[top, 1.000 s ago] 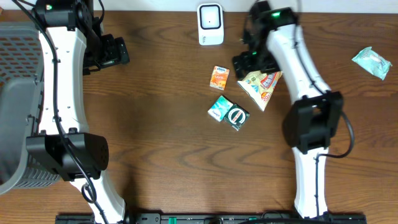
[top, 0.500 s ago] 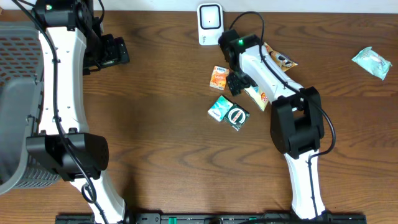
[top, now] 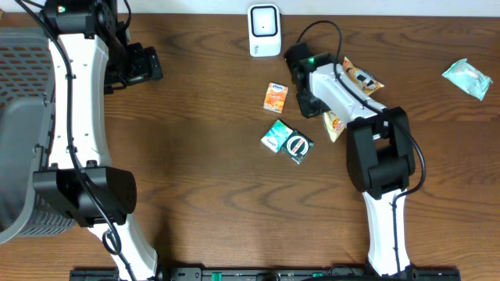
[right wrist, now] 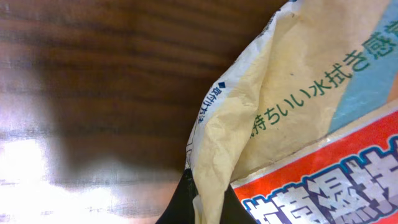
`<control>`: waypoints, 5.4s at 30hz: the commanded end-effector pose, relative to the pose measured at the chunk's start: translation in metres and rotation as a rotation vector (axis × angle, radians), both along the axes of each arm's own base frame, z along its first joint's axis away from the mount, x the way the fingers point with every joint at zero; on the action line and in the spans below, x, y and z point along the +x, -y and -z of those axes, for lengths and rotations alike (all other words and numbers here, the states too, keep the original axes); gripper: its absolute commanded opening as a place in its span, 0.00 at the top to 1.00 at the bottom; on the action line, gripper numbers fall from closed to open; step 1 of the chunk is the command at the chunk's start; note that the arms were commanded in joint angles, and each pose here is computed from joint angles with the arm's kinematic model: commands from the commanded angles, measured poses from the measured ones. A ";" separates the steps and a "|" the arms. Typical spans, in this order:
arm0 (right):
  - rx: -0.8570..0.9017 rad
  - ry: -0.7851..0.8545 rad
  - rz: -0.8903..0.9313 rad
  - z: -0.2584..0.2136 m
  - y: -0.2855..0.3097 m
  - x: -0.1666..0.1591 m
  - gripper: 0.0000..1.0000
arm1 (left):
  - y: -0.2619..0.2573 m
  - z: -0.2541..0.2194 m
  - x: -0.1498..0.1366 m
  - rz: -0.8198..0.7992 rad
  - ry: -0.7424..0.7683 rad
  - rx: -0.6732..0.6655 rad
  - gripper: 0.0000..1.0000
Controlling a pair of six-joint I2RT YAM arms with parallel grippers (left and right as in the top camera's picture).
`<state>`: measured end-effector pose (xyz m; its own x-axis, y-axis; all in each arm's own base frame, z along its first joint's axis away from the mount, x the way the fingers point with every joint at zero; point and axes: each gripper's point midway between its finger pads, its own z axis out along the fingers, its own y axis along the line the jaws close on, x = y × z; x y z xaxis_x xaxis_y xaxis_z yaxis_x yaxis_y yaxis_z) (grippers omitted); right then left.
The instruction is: Scan the item barcode
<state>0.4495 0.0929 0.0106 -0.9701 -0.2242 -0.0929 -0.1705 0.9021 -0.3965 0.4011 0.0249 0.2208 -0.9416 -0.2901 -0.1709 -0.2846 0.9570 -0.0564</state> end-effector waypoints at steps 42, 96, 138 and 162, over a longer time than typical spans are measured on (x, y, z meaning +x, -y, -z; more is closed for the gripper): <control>0.914 0.136 0.544 -0.133 0.183 -0.024 0.75 | -0.003 0.001 0.000 0.000 -0.005 0.010 0.02; 0.505 0.289 0.264 -0.134 0.125 0.033 0.37 | -0.003 0.001 0.000 0.000 -0.006 0.010 0.02; 0.006 0.150 -0.007 0.033 0.137 -0.005 0.94 | -0.003 0.001 0.000 0.000 -0.006 0.010 0.02; 1.404 0.035 -0.058 -0.159 -0.038 -0.003 0.99 | -0.003 0.001 0.000 0.000 -0.006 0.010 0.02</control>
